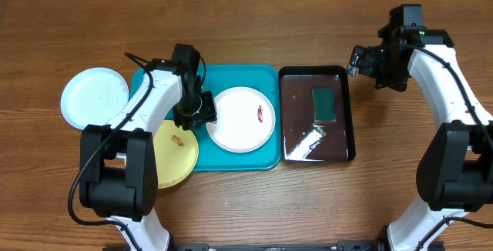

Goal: Clean dirty plates on tray and stack at the side
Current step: 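Move the right gripper down over the sponge in the black tray, then close the right gripper on the sponge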

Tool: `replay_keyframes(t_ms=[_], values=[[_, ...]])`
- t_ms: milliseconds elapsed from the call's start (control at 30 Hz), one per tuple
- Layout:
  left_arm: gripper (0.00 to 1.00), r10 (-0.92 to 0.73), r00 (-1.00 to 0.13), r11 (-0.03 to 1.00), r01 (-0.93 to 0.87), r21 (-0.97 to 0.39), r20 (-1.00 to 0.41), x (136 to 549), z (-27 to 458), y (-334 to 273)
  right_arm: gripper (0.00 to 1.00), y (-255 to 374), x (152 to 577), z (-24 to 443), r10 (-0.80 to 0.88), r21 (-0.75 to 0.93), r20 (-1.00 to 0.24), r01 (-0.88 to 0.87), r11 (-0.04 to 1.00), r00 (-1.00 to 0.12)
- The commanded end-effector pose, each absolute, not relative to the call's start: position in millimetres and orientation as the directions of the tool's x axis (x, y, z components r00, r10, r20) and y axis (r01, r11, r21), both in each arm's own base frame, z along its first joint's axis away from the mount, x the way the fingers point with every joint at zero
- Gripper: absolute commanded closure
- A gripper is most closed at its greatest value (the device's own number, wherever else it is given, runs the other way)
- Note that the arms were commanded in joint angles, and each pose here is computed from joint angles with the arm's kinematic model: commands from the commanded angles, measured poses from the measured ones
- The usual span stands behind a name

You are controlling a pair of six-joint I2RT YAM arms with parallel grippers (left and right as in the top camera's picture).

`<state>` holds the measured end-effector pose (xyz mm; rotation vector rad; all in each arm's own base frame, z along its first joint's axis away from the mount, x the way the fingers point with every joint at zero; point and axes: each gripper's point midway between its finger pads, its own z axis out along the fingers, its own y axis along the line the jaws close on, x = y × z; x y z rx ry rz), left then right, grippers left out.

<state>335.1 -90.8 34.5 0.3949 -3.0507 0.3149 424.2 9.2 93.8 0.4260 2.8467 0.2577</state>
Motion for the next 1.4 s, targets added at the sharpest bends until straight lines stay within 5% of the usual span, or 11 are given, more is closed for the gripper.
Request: replay_keyframes(t_ms=[0, 167, 467, 733, 900, 1067, 1267, 1367], values=[[0.57, -0.249, -0.968, 0.947, -0.253, -0.199, 0.046, 344, 33, -84, 0.00, 9, 430, 100, 0.313, 0.221, -0.238, 0.263, 0.939, -0.920], [0.61, -0.211, -0.977, 0.956, -0.208, -0.206, 0.009, 357, 52, -81, 0.00, 9, 430, 100, 0.313, 0.221, -0.238, 0.262, 0.939, -0.920], [0.46, -0.252, -0.960, 0.951, -0.223, -0.214, -0.118, 358, 123, -80, 0.00, 9, 430, 100, 0.313, 0.221, -0.238, 0.262, 0.939, -0.920], [0.47, -0.195, -0.979, 0.966, -0.181, -0.187, -0.060, 336, 98, -97, 0.00, 11, 434, 102, 0.313, 0.237, -0.254, 0.255, 0.938, -0.915], [0.45, -0.190, -0.981, 0.967, -0.180, -0.177, -0.038, 328, 83, -97, 0.00, 63, 434, 119, 0.247, 0.507, -0.209, 0.111, 0.855, -0.946], [0.46, -0.187, -0.982, 0.966, -0.180, -0.184, -0.024, 325, 81, -99, 0.23, 105, 406, 134, 0.085, 0.665, -0.172, -0.052, 0.745, -0.982], [0.42, -0.178, -0.984, 0.968, -0.170, -0.185, -0.027, 324, 81, -102, 0.34, 101, 382, 102, 0.037, 0.429, -0.080, -0.001, 0.904, -0.996], [0.23, -0.178, -0.984, 0.968, -0.170, -0.185, -0.027, 324, 81, -102, 0.33, 92, 378, 90, 0.045, 0.243, -0.078, 0.025, 0.970, -0.996]])
